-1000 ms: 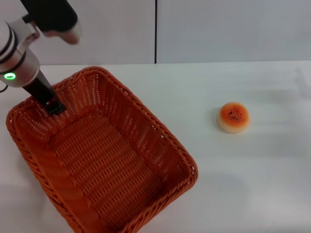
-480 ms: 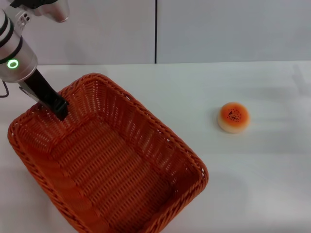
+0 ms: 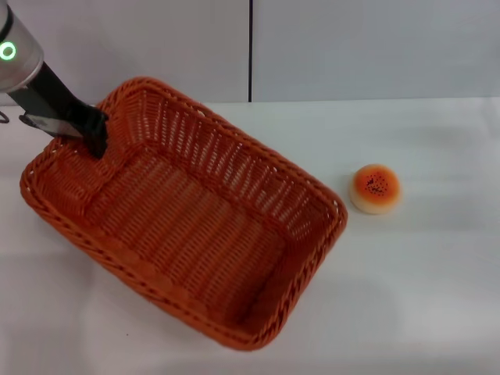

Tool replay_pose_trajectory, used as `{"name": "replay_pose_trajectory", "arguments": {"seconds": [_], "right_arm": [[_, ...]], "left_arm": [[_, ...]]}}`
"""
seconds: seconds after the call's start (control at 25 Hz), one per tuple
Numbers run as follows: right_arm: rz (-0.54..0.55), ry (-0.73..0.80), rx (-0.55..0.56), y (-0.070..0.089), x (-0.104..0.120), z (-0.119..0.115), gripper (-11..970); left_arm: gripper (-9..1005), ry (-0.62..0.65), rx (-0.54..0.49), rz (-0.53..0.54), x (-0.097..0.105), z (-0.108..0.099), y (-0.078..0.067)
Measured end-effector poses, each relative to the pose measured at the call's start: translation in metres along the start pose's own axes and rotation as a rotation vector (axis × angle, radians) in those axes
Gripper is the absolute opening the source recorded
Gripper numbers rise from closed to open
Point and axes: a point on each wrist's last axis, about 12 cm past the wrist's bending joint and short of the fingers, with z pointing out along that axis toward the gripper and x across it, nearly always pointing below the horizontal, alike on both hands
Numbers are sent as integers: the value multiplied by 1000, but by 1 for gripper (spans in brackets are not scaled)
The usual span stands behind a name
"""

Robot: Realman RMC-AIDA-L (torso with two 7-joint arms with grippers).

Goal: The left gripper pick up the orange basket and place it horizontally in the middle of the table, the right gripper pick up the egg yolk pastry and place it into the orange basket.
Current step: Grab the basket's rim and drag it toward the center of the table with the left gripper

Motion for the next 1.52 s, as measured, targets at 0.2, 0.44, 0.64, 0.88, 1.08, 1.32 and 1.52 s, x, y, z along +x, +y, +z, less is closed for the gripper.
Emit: {"name": "replay_pose_trajectory", "arguments": {"seconds": [0.2,0.44,0.64,0.88,1.08,1.32,1.52], "right_arm": [[-3,4,28,-14,-11,8,609],[-20,3,24,-22,-21,19,609],[-24,9,24,-24,-24,25,608],[-23,17,27,-25,-24,26,608],[-18,23,27,-23,-21,24,608],[-10,24,31,-22,-18,21,608],[-7,28,33,-21,-17,21,608]], "left_arm": [[170,-33,65,-138,2,-2,18],[166,-33,128,-248,13,7,35],[160,-19,133,-285,23,14,44],[154,-17,116,-293,29,12,50],[148,10,99,-267,29,11,48],[142,35,89,-240,30,14,43],[138,58,88,-220,30,16,38]]}}
